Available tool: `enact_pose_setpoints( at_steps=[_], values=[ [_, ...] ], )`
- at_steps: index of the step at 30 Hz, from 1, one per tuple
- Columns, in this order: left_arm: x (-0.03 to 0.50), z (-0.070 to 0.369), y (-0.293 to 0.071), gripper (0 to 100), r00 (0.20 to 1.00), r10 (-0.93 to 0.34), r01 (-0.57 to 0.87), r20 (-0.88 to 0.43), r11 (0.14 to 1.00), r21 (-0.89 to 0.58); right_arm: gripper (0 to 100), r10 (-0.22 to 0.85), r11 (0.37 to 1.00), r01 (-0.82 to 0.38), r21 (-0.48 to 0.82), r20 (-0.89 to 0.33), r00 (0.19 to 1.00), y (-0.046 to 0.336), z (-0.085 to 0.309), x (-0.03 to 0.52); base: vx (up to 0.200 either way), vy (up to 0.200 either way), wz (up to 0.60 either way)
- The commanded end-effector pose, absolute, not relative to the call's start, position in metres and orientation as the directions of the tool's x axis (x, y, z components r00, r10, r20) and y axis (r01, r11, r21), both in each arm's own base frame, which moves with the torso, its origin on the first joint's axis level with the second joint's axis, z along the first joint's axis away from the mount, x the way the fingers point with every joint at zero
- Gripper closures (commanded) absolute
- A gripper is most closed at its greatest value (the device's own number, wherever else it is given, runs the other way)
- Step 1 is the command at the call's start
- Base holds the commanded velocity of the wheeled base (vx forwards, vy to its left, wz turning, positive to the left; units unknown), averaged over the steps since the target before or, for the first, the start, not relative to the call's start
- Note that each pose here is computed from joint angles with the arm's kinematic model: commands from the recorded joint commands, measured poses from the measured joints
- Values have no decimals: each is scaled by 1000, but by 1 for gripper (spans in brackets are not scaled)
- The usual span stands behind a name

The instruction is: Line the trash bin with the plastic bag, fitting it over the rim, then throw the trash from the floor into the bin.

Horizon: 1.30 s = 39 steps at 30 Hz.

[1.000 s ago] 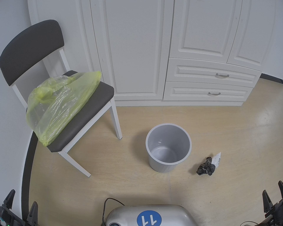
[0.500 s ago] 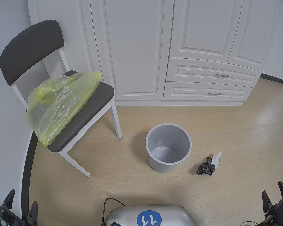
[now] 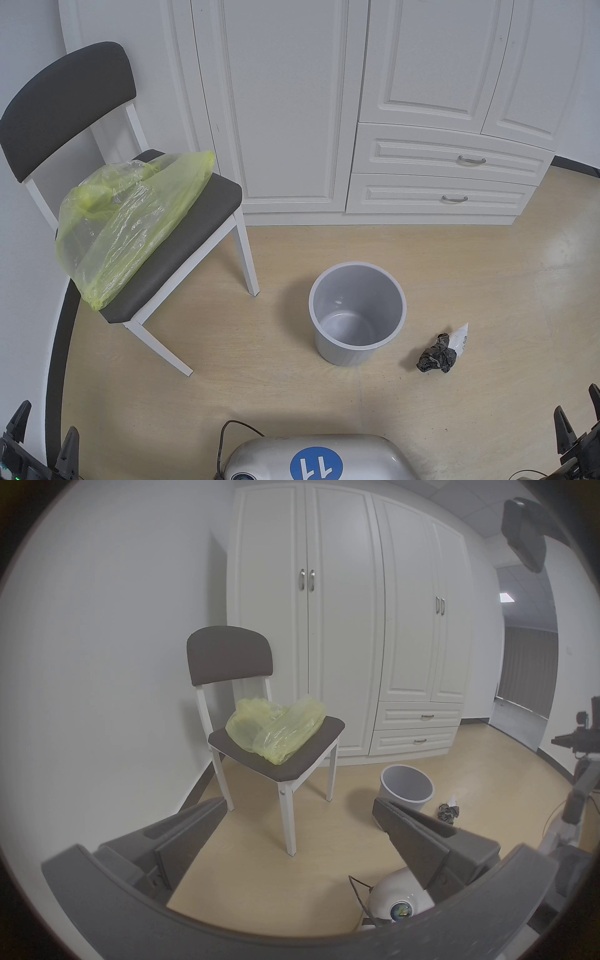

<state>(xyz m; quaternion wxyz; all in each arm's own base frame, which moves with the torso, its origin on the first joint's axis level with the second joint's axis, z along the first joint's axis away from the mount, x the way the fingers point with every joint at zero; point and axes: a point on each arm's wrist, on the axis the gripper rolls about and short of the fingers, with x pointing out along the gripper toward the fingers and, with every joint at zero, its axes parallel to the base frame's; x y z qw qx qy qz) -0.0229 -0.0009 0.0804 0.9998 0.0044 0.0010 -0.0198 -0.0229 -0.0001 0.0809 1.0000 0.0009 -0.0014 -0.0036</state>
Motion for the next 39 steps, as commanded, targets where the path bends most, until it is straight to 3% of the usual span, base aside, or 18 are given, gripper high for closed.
enact_pose_setpoints(
  at_steps=[1, 13, 15, 17, 19, 22, 28, 30, 31, 32, 36, 39],
  values=[
    [-23, 76, -1, 0, 999, -37, 37, -2, 999, -8, 0, -9, 1000, 9, 8, 3, 1000, 0, 76, -23, 0, 0, 0],
    [-23, 77, 0, 0, 1000, -18, 18, 12, 1000, 9, 0, 0, 999, 0, -40, 8, 1000, 0, 76, -23, 0, 0, 0],
    [-24, 84, 0, 0, 998, -14, 15, 54, 1000, -21, 0, 8, 999, -7, -34, 8, 1000, 0, 76, -23, 0, 0, 0],
    [-36, 123, 0, 0, 951, -20, 76, 308, 982, -171, 0, 11, 1000, -11, -19, 9, 1000, 0, 76, -23, 0, 0, 0],
    [-39, 129, 0, 0, 941, -20, 61, 338, 992, -111, 0, 12, 1000, -12, -19, 9, 1000, 0, 76, -23, 0, 0, 0],
    [-36, 124, 0, 0, 961, -23, 22, 277, 1000, 6, 0, 8, 1000, -7, -26, 12, 1000, 0, 77, -23, 0, 0, 0],
    [-11, 158, 1, 0, 995, -90, 90, 38, 996, 11, 0, 15, 1000, -15, -8, 34, 999, 0, 81, -24, 0, 0, 0],
    [7, 177, 0, 0, 996, -81, 82, -25, 997, 14, 0, 47, 995, -61, 76, 163, 985, 1, 109, -31, 0, 0, 0],
    [18, 184, -1, 0, 996, -66, 67, -66, 998, 16, 0, 101, 976, -145, 164, 252, 962, 1, 141, -40, 0, 0, 0],
    [35, 192, -2, 0, 991, -35, 38, -127, 999, 26, 0, 155, 949, -219, 229, 268, 951, 1, 164, -44, 0, 0, 0],
    [87, 200, 2, 0, 955, 83, -57, -283, 993, 100, 0, 163, 976, -176, 128, 103, 981, 2, 192, -23, 0, 0, 0],
    [109, 195, 12, 0, 934, 166, -131, -316, 983, 132, 0, 112, 992, -110, 67, -15, 994, 2, 208, 7, 0, 0, 0]
  ],
)
